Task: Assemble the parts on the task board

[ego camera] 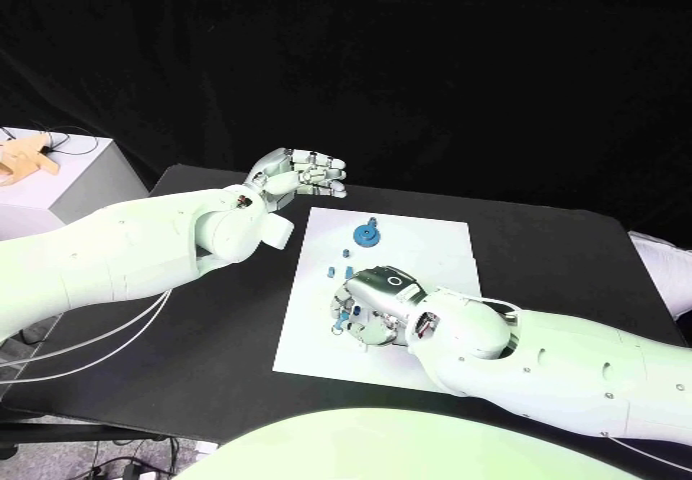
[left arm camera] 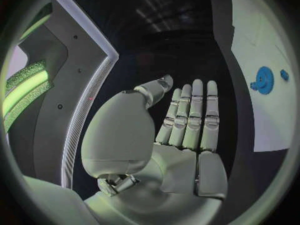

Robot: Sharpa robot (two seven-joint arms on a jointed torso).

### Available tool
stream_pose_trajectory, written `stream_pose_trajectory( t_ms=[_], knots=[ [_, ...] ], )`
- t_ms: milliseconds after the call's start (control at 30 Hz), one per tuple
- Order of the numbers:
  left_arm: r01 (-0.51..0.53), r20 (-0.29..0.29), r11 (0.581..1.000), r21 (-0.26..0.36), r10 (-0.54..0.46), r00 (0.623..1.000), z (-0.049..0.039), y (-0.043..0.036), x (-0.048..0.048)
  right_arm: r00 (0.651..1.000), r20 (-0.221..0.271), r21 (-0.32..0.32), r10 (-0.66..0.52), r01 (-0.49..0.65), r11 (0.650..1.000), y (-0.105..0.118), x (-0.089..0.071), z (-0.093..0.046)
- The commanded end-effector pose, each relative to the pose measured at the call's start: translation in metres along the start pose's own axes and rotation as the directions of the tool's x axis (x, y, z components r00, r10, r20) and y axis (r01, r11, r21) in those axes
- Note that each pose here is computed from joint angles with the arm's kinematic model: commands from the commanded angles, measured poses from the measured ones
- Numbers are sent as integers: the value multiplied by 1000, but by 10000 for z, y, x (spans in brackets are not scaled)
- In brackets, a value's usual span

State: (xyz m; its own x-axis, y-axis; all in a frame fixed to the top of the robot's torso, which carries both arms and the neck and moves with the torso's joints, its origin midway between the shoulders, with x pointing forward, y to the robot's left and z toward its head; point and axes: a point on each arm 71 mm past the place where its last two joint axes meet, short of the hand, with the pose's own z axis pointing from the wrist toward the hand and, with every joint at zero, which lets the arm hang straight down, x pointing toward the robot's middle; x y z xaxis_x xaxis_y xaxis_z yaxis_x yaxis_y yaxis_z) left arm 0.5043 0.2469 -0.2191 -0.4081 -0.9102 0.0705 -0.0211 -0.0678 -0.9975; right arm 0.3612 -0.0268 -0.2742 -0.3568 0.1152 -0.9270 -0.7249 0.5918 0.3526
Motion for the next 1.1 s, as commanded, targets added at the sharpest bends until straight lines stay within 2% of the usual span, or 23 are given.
stream_pose_trajectory(
  t_ms=[33,400,1100],
  knots=[
    [5,-18,1000,7,-5,1000,5,-12,22,1000,-11,-4,-13,13,1000,15,37,6],
    [5,-18,1000,7,-5,1000,4,-12,18,1000,-14,-2,-9,9,1000,29,69,22],
    [6,-21,1000,5,-6,1000,-1,-13,23,997,-62,25,-42,44,999,-28,172,72]
  ],
)
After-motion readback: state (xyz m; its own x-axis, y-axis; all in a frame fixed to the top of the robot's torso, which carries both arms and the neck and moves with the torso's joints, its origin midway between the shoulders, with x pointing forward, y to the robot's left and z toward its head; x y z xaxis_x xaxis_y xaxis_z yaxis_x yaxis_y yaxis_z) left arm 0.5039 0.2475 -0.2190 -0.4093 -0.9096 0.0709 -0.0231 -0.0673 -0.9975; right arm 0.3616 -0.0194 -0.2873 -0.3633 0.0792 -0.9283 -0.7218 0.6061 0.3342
